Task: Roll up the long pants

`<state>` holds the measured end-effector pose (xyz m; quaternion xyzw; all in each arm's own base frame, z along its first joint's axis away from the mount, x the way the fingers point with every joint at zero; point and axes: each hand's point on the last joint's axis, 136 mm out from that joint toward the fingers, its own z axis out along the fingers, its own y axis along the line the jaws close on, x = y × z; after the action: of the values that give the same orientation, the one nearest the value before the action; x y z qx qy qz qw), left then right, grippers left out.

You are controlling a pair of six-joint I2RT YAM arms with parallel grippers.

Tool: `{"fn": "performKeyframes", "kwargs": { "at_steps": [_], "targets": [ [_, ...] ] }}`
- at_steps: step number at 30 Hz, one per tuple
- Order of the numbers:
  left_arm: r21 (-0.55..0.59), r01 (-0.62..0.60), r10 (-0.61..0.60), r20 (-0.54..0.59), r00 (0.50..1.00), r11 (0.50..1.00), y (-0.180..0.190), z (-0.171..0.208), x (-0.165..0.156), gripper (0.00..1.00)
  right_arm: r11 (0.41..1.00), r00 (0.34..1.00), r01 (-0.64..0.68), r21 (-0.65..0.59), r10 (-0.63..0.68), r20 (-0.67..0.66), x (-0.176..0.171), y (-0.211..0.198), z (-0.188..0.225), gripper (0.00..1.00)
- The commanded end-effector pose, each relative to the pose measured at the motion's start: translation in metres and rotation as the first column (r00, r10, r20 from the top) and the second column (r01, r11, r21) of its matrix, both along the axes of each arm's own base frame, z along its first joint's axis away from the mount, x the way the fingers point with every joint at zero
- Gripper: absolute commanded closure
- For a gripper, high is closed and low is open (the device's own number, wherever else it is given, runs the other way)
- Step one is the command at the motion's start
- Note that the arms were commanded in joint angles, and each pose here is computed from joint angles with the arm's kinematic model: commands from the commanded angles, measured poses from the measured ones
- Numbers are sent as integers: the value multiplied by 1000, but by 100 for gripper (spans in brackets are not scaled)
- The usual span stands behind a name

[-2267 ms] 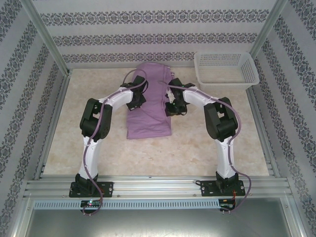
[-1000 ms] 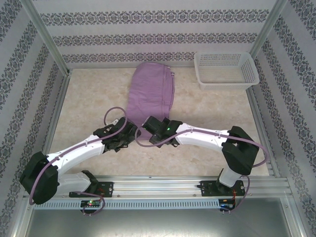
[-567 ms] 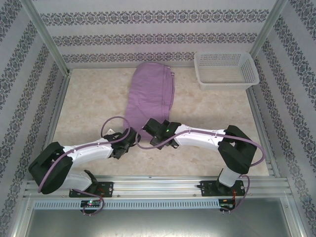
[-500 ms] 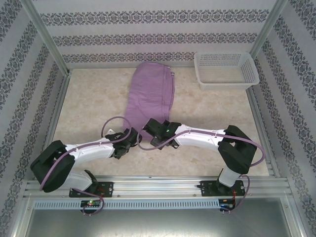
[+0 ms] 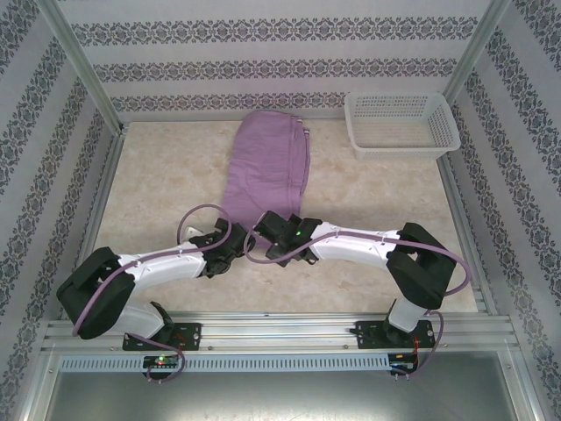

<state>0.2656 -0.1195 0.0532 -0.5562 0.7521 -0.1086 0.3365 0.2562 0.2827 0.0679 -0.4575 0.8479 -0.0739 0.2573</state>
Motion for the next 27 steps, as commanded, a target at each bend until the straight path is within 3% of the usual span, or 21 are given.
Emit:
{"fn": "performKeyframes", "kwargs": {
  "at_steps": [1, 8, 10, 12, 16, 18, 21, 23, 24, 27],
  "targets": [
    [-99, -28, 39, 118, 992, 995, -23, 24, 26, 0, 998, 998, -49, -40, 48, -29, -6, 1, -16, 13],
    [-86, -37, 49, 133, 990, 996, -41, 23, 49, 0, 995, 997, -70, -68, 67, -34, -6, -1, -29, 13],
    [-48, -60, 65, 126, 990, 997, -37, 21, 51, 6, 995, 997, -75, -73, 72, -32, -4, -1, -31, 13],
    [-28, -103, 106, 124, 987, 994, -28, 17, 50, 20, 995, 997, -73, -61, 70, -41, -2, 1, -31, 13],
    [-6, -155, 155, 102, 983, 988, -14, 10, 48, 66, 997, 994, -70, -18, 68, -82, -7, 10, -32, 14],
    [2, -163, 162, 95, 982, 987, -10, 9, 47, 82, 998, 993, -64, 0, 64, -100, -9, 14, -34, 15],
    [3, -173, 172, 84, 981, 985, -8, 10, 46, 98, 998, 989, -51, 28, 54, -139, -13, 20, -41, 19],
    [-3, -178, 177, 78, 981, 984, -8, 11, 46, 100, 998, 985, -39, 43, 46, -166, -16, 24, -46, 29],
    [-9, -178, 179, 77, 981, 984, -9, 11, 46, 100, 998, 983, -37, 45, 45, -180, -18, 25, -49, 46],
    [-21, -174, 175, 78, 981, 985, -12, 18, 48, 100, 998, 979, -20, 63, 33, -202, -19, 27, -52, 81]
  ]
}}
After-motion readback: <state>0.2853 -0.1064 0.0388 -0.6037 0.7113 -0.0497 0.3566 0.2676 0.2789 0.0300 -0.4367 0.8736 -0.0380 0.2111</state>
